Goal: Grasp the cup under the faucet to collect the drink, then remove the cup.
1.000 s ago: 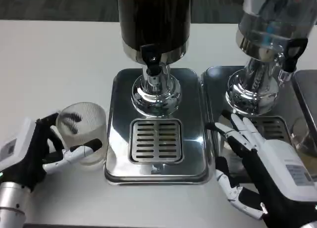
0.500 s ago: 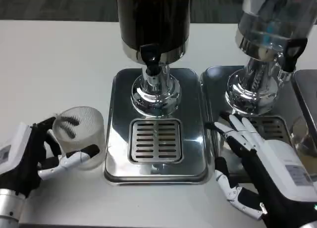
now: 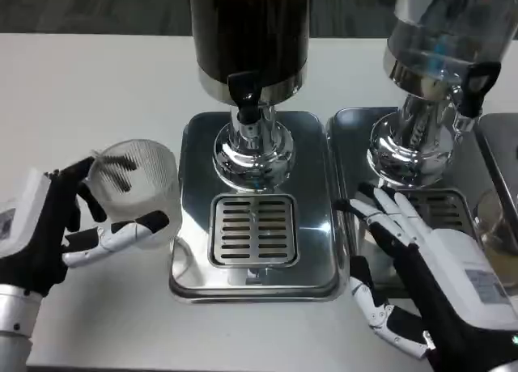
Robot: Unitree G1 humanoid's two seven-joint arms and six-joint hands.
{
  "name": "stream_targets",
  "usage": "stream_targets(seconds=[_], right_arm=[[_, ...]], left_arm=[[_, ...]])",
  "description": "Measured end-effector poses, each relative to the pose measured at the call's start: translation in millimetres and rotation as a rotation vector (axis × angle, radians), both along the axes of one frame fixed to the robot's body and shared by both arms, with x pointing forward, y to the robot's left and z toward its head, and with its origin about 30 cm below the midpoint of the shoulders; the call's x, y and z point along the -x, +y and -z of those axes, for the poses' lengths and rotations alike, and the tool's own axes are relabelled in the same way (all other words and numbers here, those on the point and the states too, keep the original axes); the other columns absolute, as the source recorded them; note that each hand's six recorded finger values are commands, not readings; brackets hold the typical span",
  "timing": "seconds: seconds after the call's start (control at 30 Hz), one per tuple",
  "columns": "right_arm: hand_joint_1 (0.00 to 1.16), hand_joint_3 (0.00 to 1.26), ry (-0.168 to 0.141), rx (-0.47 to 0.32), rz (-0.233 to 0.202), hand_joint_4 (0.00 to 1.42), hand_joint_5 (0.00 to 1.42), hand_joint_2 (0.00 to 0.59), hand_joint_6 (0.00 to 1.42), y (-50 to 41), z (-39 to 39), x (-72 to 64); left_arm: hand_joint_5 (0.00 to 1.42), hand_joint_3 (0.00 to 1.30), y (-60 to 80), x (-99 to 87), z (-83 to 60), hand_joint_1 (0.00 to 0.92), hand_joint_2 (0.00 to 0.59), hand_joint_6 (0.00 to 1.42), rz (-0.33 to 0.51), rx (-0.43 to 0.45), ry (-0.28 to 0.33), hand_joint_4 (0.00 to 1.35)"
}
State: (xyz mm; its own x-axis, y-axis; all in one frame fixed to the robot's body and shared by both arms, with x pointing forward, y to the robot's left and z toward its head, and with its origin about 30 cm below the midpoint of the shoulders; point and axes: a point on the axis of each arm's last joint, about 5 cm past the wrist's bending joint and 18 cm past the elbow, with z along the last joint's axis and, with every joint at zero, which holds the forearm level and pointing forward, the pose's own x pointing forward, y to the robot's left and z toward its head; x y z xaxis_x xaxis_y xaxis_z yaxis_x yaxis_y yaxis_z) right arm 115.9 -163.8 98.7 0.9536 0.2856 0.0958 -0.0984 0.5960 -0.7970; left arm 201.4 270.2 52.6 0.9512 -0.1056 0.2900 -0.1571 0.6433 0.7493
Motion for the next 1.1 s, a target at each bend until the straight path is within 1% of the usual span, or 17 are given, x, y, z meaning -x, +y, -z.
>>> stream_targets(seconds=[0.2, 0.37, 0.47, 0.6, 0.7, 0.8, 0.9, 0.97, 1.1], right_arm=[[0.6, 0.18, 0.0, -0.006, 0.001, 0.04, 0.0, 0.586, 0.14, 0.4, 0.1, 0.2], [0.6, 0.17, 0.003, -0.015, 0.002, 0.03, 0.0, 0.586, 0.14, 0.6, 0.2, 0.8], [0.6, 0.17, 0.005, -0.016, 0.003, 0.03, 0.0, 0.586, 0.14, 0.5, 0.6, 1.7], [0.6, 0.16, 0.005, -0.019, 0.001, 0.02, 0.0, 0.586, 0.14, 1.0, 0.8, 2.6], [0.6, 0.16, 0.002, -0.016, 0.0, 0.02, 0.0, 0.586, 0.14, 1.9, 0.7, 3.5], [0.6, 0.16, -0.015, 0.005, -0.005, 0.02, 0.0, 0.586, 0.14, 3.1, -1.1, 4.7], [0.6, 0.16, -0.047, 0.032, -0.008, 0.02, 0.0, 0.586, 0.14, 4.2, -3.9, 4.8], [0.6, 0.16, -0.053, 0.037, -0.008, 0.02, 0.0, 0.586, 0.14, 4.4, -4.2, 5.3], [0.6, 0.16, -0.045, 0.033, -0.004, 0.02, 0.0, 0.586, 0.14, 3.8, -3.5, 6.7]], left_arm=[[0.94, 0.63, -3.8, -2.9, -1.9, 0.43, 0.154, 1.23, 0.029, -0.009, -0.006, 0.68], [0.94, 0.64, -12.7, -7.7, -1.3, 0.43, 0.153, 1.23, 0.064, -0.004, 0.004, 0.68], [0.95, 0.64, -17.9, -10.1, -0.4, 0.43, 0.152, 1.23, 0.084, -0.002, 0.022, 0.68], [0.95, 0.64, -24.4, -16.2, -1.4, 0.43, 0.152, 1.22, 0.103, 0.002, 0.031, 0.68], [0.94, 0.64, -30.2, -16.4, 2.5, 0.43, 0.152, 1.22, 0.126, 0.003, 0.063, 0.68], [0.94, 0.64, -32.4, -15.5, 5.4, 0.43, 0.152, 1.22, 0.132, 0.005, 0.085, 0.68], [0.94, 0.64, -35.7, -17.3, 6.6, 0.433, 0.15, 1.22, 0.133, 0.009, 0.097, 0.68], [0.94, 0.64, -37.9, -19.3, 6.5, 0.435, 0.149, 1.22, 0.135, 0.012, 0.097, 0.69], [0.94, 0.64, -42.4, -20.7, 7.7, 0.438, 0.148, 1.22, 0.149, 0.016, 0.104, 0.69]])
